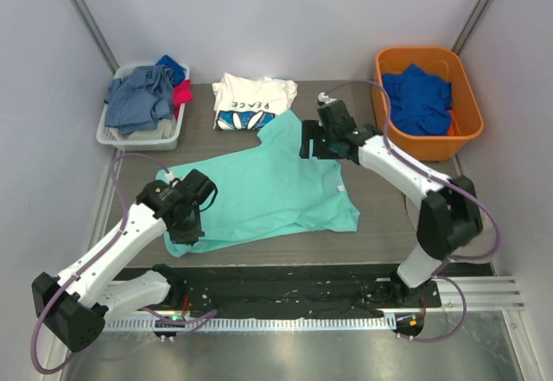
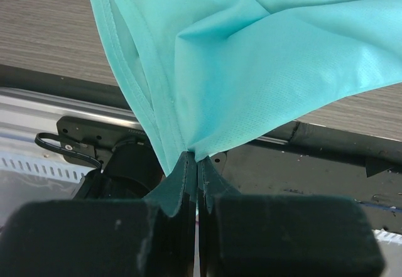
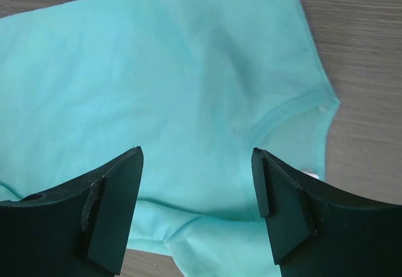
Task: Fold and stack the t-shirts
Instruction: Flatten the tshirt out
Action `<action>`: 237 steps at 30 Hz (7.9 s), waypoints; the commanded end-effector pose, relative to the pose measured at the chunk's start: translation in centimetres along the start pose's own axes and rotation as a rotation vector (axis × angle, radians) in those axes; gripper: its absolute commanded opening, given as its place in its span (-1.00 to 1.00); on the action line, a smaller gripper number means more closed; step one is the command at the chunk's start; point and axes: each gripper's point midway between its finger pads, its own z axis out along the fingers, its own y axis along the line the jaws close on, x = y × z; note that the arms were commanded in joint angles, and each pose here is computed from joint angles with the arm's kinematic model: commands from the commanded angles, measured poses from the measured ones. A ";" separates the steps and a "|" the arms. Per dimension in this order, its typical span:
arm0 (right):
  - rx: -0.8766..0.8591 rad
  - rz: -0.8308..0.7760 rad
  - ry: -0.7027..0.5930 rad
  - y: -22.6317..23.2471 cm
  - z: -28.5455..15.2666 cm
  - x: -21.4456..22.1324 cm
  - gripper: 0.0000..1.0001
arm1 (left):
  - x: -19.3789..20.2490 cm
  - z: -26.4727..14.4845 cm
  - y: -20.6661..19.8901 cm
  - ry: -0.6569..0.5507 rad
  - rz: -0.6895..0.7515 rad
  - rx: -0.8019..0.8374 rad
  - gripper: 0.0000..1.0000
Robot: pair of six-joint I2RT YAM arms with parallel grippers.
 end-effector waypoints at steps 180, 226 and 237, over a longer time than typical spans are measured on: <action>0.388 0.488 -0.057 -17.2 -5.6 13.6 -0.22 | -11.3 4.4 -7.8 -0.056 0.275 -0.024 -1.00; 0.312 0.400 -0.184 -16.0 -8.9 7.9 -0.99 | -11.3 2.7 -6.4 -0.098 0.232 -0.047 -1.00; 0.342 0.401 -0.126 -16.6 -8.0 9.2 -0.18 | -11.2 2.8 -6.4 -0.096 0.232 -0.041 -1.00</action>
